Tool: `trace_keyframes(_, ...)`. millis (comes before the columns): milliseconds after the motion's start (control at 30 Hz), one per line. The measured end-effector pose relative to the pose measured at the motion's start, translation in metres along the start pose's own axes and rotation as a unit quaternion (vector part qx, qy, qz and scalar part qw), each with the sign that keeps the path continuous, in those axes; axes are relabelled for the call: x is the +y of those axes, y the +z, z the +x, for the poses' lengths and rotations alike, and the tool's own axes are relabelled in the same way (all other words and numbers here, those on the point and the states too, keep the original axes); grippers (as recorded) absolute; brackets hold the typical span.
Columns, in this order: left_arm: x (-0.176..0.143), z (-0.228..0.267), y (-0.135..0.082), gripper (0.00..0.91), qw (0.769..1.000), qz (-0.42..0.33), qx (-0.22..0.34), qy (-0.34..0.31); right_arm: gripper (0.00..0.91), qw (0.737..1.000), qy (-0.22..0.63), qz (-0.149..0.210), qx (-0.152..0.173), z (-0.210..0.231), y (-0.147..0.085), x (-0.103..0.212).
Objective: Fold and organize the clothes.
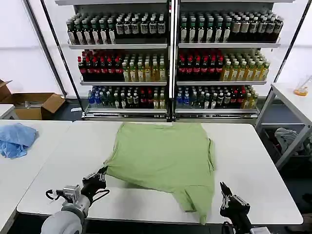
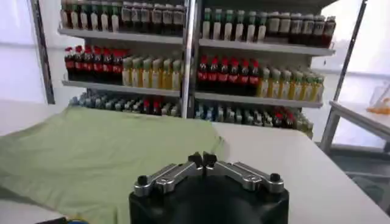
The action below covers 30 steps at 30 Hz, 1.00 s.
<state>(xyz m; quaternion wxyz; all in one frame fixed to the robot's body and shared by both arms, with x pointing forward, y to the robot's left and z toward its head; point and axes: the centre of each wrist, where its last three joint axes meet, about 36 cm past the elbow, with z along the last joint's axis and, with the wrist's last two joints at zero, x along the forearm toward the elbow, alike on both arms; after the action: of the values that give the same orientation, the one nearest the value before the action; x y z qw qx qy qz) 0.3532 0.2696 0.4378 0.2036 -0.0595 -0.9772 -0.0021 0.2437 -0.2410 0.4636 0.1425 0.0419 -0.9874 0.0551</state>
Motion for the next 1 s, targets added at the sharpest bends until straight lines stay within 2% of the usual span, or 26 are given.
trace_keyframes(33, 0.000, -0.001, 0.001, 0.030, 1.000, 0.000, 0.000, 0.000, 0.907, 1.000, -0.003, -0.001, 0.005, 0.001, 0.002, 0.002)
trace_keyframes(433, -0.002, -0.002, 0.004, 0.030, 1.000, 0.008, 0.000, -0.005, 0.907, 0.997, -0.025, -0.011, 0.074, 0.023, 0.034, 0.028)
trace_keyframes(833, -0.005, -0.003, 0.008, 0.030, 1.000, 0.009, 0.003, -0.005, 0.907, 0.994, -0.035, -0.017, 0.106, 0.016, 0.061, 0.042)
trace_keyframes(900, -0.004, -0.003, 0.008, 0.030, 1.000, 0.008, 0.004, -0.006, 0.816, 0.993, -0.036, -0.019, 0.108, 0.015, 0.063, 0.044)
trace_keyframes(1000, -0.004, -0.004, 0.009, 0.020, 1.000, 0.008, 0.004, -0.006, 0.494, 0.993, -0.038, -0.022, 0.109, 0.012, 0.067, 0.047)
